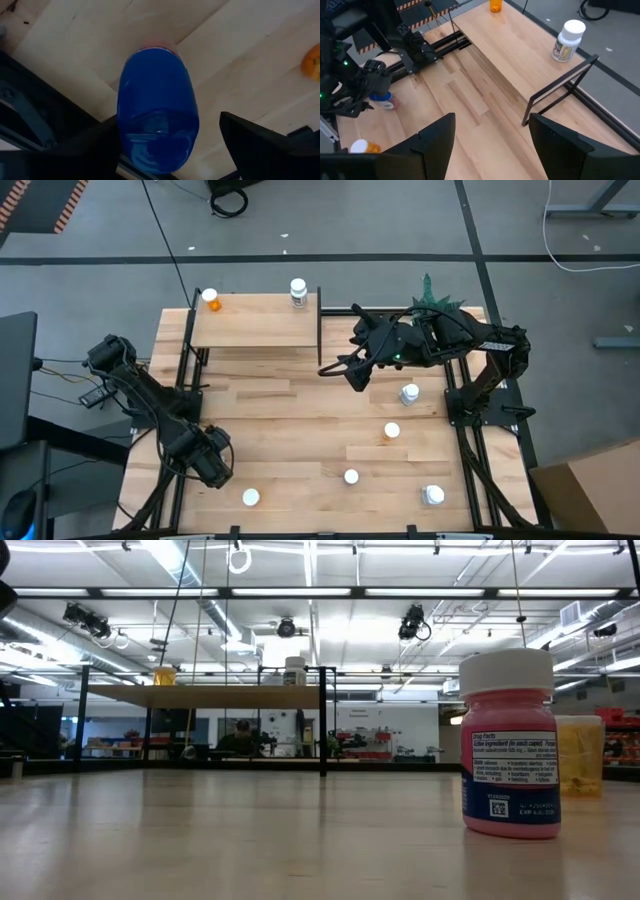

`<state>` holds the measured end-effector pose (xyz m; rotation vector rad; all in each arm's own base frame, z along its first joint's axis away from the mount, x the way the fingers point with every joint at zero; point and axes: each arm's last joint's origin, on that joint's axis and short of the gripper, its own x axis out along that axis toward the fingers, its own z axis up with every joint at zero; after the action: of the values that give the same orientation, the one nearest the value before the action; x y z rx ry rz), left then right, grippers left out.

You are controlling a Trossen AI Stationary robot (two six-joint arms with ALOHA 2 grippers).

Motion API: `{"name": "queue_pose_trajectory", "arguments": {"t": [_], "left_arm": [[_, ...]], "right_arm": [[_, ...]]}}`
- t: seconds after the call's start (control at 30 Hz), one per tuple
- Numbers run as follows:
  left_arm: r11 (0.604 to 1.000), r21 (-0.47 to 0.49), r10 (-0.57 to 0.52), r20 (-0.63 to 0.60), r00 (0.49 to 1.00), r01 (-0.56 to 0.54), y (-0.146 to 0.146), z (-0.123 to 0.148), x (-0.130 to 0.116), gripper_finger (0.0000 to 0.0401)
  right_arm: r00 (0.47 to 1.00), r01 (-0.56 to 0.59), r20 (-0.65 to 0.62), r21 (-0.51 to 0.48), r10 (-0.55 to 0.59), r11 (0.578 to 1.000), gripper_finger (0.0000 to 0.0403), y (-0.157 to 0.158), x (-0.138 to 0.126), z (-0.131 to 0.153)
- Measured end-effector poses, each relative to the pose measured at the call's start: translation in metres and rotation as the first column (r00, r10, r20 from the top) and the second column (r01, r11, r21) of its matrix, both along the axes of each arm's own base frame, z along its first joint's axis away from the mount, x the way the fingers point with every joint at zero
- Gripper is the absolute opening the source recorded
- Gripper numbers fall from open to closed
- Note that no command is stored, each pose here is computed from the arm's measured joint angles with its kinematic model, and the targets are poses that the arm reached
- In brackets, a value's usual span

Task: Pick and place medicine bottles onto shelf by color
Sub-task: Put the blue pill bottle on the shelf

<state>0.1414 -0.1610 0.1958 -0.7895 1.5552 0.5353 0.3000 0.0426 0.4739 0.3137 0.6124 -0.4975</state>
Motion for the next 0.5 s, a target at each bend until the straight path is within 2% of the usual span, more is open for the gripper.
{"name": "queue_pose_trajectory", "arguments": {"t": [0.3,0.5], "left_arm": [[1.000,0.010,0.002,0.012,1.000,-0.002,0.001,0.000,0.001,0.0241],[1.000,0.002,0.003,0.024,1.000,-0.003,0.010,0.001,0.011,0.0192]], "right_arm": [[1.000,-0.008,-0.008,-0.027,0.008,1.000,0.0261,-0.001,0.000,0.000],[1.000,-0.013,-0.016,-0.057,0.012,0.998,0.0261,-0.001,0.000,0.000]]}}
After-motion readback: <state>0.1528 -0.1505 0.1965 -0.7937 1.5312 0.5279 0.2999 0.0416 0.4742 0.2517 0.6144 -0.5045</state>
